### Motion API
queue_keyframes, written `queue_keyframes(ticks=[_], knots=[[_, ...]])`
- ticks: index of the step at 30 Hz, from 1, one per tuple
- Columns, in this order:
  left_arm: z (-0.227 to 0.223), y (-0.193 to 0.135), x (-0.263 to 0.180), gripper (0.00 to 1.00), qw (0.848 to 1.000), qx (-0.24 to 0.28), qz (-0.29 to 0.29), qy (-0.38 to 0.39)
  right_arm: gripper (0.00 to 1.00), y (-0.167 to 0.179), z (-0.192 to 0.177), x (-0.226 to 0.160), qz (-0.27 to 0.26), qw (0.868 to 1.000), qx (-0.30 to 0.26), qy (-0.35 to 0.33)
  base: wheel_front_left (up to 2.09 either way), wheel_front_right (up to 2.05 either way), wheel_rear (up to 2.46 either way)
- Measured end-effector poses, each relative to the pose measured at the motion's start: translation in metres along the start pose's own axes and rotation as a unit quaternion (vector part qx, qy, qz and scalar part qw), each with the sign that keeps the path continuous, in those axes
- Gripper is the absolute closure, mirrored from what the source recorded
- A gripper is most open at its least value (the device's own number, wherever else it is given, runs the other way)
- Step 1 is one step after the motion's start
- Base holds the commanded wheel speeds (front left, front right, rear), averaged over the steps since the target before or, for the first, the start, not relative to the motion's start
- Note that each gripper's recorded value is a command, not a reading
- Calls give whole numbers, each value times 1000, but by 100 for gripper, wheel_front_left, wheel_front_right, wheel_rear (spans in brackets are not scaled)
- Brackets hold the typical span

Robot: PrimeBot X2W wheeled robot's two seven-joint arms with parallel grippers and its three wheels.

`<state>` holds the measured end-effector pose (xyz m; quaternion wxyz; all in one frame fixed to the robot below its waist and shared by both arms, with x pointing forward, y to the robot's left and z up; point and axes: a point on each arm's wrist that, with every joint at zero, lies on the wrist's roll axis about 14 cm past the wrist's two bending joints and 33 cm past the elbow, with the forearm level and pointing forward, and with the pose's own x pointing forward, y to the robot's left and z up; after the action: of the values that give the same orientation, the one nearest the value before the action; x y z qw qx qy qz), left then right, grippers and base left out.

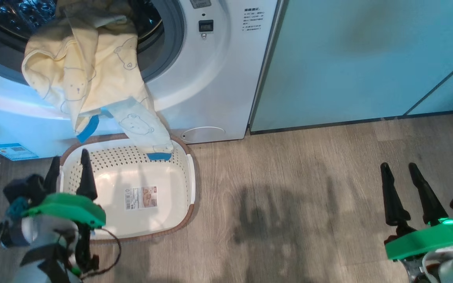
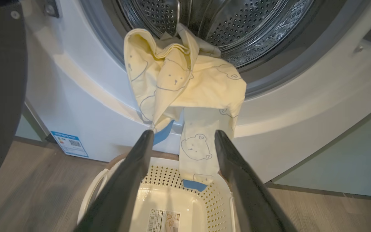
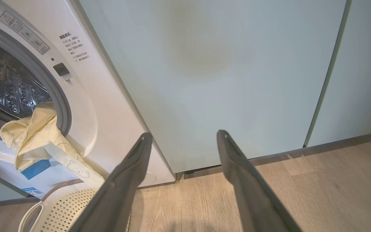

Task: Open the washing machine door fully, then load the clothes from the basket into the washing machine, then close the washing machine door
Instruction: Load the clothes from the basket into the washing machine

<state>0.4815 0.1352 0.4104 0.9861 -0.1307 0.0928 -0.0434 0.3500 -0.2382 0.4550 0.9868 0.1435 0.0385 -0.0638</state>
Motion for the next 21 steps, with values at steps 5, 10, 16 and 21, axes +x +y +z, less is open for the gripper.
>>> queue_keyframes(ticks=[5,10,16,21], knots=[[-9,4,-14,0,1000,-5,11,6,0,-3,-4,-5,-6,1000,2,5,0,0,0],[-16,8,-20,0,1000,-5,16,12,0,-3,-4,-4,-6,1000,2,6,0,0,0],[-28,9,-21,0,999,1,15,28,0,-5,-6,-4,-9,1000,1,9,0,0,0],[-38,0,-15,0,999,5,2,43,0,-7,-8,-4,-13,1000,-1,12,0,0,0]])
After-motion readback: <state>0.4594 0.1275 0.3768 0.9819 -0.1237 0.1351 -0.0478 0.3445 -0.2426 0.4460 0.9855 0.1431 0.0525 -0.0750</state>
